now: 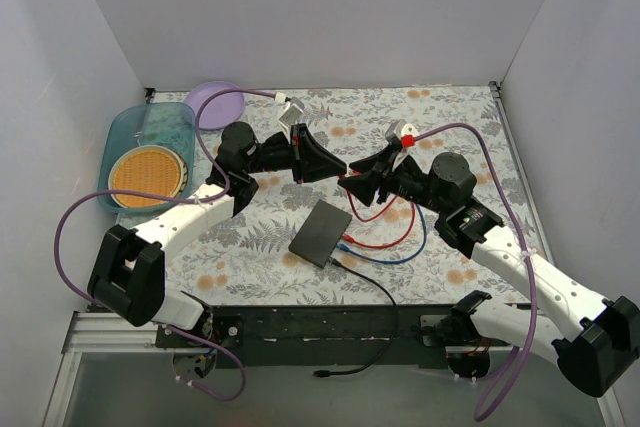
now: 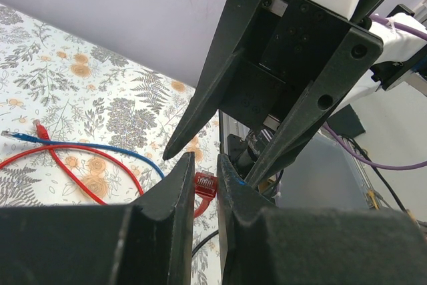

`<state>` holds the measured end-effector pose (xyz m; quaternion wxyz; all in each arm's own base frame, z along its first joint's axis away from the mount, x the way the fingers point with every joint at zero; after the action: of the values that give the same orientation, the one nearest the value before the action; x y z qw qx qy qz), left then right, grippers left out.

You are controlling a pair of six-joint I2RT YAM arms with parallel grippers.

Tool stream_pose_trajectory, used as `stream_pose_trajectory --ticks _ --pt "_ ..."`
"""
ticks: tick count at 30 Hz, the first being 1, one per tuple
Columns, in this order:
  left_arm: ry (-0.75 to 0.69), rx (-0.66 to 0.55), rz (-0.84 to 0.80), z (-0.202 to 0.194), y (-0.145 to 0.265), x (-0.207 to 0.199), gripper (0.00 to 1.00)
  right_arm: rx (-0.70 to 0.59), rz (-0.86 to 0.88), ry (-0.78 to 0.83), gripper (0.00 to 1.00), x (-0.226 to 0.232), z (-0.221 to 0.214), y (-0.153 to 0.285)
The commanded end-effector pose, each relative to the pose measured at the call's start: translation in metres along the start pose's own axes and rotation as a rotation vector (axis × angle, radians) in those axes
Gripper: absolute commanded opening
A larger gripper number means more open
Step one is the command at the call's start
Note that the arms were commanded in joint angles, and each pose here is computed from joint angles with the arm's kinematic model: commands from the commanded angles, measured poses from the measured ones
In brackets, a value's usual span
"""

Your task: Insert the plug into the switch port

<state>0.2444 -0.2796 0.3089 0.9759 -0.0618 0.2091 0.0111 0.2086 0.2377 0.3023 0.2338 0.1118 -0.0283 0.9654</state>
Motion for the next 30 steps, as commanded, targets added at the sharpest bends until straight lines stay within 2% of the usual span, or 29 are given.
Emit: stream_pose_trajectory --ticks 1,9,15,17,19,22,23,25,26,28,30 --pt "-0.052 -0.015 -0.025 0.010 0.003 -0.014 0.00 -0.051 0.033 0.025 0.57 0.003 0.011 -0.001" --pt "-0.060 -0.020 -0.028 0.012 0.004 -0.018 0.00 -0.030 0.042 0.012 0.53 0.000 0.002 -0.002" --pt "-0.063 -0.021 -0.031 0.013 0.004 -0.019 0.00 -0.029 0.044 0.005 0.43 -0.002 -0.001 -0.002" --pt "-0.064 -0.022 -0.032 0.013 0.005 -0.019 0.00 -0.031 0.046 -0.003 0.33 -0.002 -0.002 -0.002" --pt "-0.063 -0.021 -0.033 0.012 0.005 -0.019 0.00 -0.045 0.026 -0.003 0.14 -0.004 0.000 0.000" --pt "-0.058 -0.021 -0.033 0.012 0.005 -0.019 0.00 -0.057 0.009 -0.010 0.01 -0.006 0.002 0.003" --pt "-0.056 -0.020 -0.032 0.010 0.005 -0.018 0.02 -0.060 0.006 -0.011 0.01 -0.006 0.003 0.003" --pt "-0.056 -0.022 -0.028 0.010 0.004 -0.017 0.18 -0.055 -0.001 -0.014 0.01 -0.007 0.001 0.004" --pt "-0.051 -0.023 -0.021 0.010 0.004 -0.016 0.37 -0.056 -0.002 -0.012 0.01 -0.007 0.002 0.005" --pt "-0.047 -0.056 0.038 0.014 0.004 -0.011 0.98 -0.045 -0.013 -0.015 0.01 -0.009 -0.001 0.006" --pt "-0.045 -0.089 0.110 0.018 0.008 -0.008 0.98 -0.034 -0.020 -0.012 0.01 -0.010 -0.004 0.006"
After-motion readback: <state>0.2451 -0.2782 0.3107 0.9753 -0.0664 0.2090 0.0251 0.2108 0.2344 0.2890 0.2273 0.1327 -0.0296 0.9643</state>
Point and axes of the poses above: each gripper's point midway between its finger pads, its own y axis back along the fingers, its own x axis along the line the jaws close on, z = x × y, the point moved 5 cm from there along y, back along the fingers, and after that the axes turned 3 degrees about -y, right-handed, at the moved point
